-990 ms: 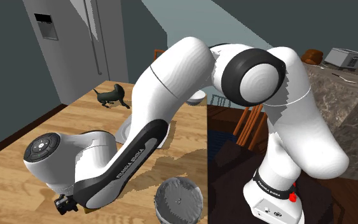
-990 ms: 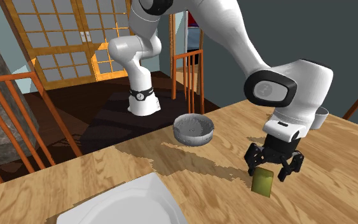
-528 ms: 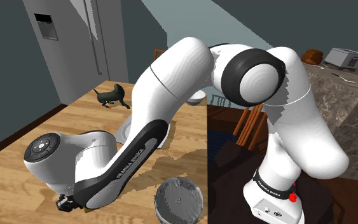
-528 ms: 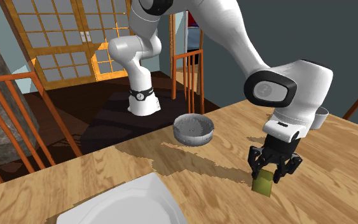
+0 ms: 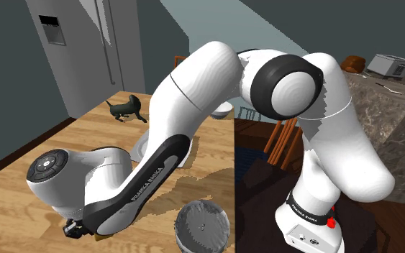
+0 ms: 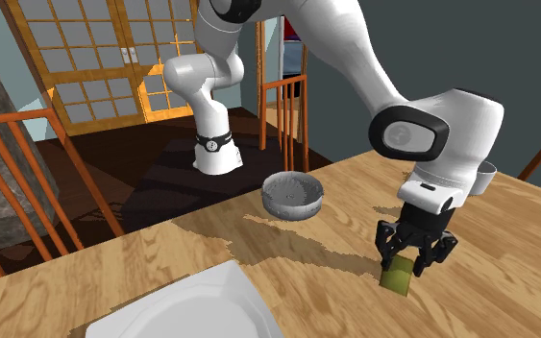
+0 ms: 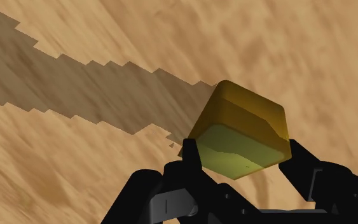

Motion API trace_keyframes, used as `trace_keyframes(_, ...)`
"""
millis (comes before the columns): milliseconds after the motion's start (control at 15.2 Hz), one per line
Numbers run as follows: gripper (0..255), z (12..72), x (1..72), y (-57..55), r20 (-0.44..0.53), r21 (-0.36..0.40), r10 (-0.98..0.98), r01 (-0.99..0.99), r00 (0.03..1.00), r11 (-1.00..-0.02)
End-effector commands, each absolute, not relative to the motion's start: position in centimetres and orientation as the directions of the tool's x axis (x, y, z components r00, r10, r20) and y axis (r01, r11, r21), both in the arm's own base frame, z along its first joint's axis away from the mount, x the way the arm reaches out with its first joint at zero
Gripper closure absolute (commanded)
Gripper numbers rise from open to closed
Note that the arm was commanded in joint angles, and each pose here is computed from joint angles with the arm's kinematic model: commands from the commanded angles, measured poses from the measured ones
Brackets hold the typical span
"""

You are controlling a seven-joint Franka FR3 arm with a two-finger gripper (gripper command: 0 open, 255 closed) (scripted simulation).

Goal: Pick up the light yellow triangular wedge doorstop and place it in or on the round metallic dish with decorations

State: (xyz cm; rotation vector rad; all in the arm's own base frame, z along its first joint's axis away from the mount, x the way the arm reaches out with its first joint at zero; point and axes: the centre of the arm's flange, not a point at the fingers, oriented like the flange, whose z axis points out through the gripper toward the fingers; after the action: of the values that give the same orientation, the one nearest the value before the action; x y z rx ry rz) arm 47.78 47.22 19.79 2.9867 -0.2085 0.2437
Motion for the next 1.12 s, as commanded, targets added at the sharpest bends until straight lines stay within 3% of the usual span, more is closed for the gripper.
trace_keyframes(0,255,19.6,47.7,47.2,0.167,0.128,-0.125,-0.147,0.978,-0.981)
trace_keyframes(1056,255,28.0,47.7,47.2,0.167,0.128,-0.125,-0.147,0.978,-0.981)
